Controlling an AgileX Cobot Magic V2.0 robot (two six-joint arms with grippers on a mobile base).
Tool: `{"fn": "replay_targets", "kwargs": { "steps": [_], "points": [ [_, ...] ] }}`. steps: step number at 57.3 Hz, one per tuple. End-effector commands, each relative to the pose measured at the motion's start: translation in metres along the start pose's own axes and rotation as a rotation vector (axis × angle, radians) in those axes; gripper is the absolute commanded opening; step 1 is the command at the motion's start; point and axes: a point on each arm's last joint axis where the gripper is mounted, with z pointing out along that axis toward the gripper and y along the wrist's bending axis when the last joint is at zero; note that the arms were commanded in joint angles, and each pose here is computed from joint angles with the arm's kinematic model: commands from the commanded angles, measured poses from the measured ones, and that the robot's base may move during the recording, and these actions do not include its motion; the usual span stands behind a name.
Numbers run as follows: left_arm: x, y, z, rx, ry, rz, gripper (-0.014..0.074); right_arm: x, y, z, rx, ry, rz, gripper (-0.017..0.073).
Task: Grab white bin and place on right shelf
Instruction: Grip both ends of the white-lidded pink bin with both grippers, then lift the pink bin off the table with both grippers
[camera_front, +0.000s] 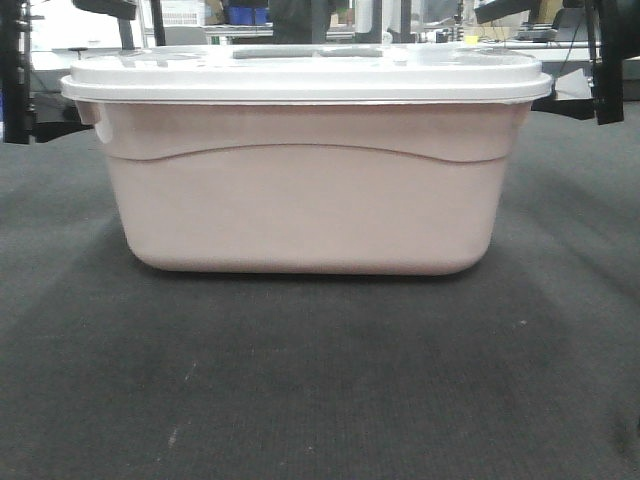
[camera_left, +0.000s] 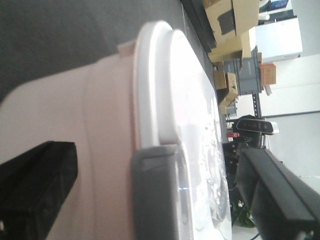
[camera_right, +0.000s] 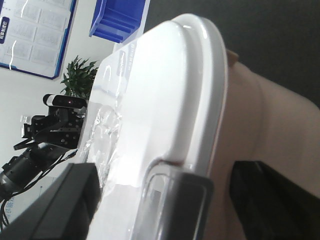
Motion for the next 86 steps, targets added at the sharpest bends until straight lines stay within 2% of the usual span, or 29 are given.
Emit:
{"fn": "replay_targets", "kwargs": {
  "steps": [1, 5, 13, 21, 26, 29, 41, 48, 57, 61, 71, 86],
  "points": [
    [0.005, -0.044, -0.002, 0.199, 0.06, 0.051, 0.0545, 0.0, 0.043, -0.005, -0.189, 0.03, -0.071, 0.0592],
    [0.007, -0.045, 0.001, 0.202, 0.069, 0.053, 0.0545, 0.002, 0.044, -0.002, -0.194, 0.04, -0.073, 0.054],
    [0.009, -0.047, 0.005, 0.206, 0.08, 0.05, 0.0536, 0.003, 0.046, 0.002, -0.195, 0.048, -0.075, 0.0371],
    [0.01, -0.048, 0.007, 0.208, 0.088, 0.05, 0.0442, 0.004, 0.046, 0.002, -0.196, 0.049, -0.076, 0.0187],
    [0.011, -0.048, 0.008, 0.21, 0.089, 0.05, 0.0322, 0.004, 0.046, 0.002, -0.196, 0.049, -0.076, 0.0094],
    [0.011, -0.048, 0.008, 0.211, 0.087, 0.048, 0.022, 0.004, 0.046, 0.002, -0.197, 0.05, -0.076, 0.0056],
    [0.01, -0.052, 0.007, 0.221, 0.078, 0.051, -0.0138, 0.004, 0.046, 0.002, -0.199, 0.05, -0.075, 0.006],
    [0.008, -0.062, 0.006, 0.241, 0.069, 0.046, -0.0116, 0.003, 0.049, 0.001, -0.207, 0.042, -0.077, 0.006],
    [0.007, -0.087, 0.007, 0.271, 0.076, 0.093, -0.0116, 0.001, 0.06, -0.002, -0.235, 0.013, -0.087, 0.006],
    [0.007, -0.101, 0.009, 0.288, 0.085, 0.122, -0.0116, 0.001, 0.068, -0.005, -0.257, -0.009, -0.096, 0.006],
    [0.011, -0.126, 0.014, 0.322, 0.115, 0.125, -0.0116, 0.003, 0.096, -0.009, -0.328, -0.047, -0.108, 0.006],
    [0.021, -0.164, 0.01, 0.378, 0.12, 0.211, -0.0116, 0.01, 0.14, -0.018, -0.429, -0.092, -0.167, 0.006]
  ]
}}
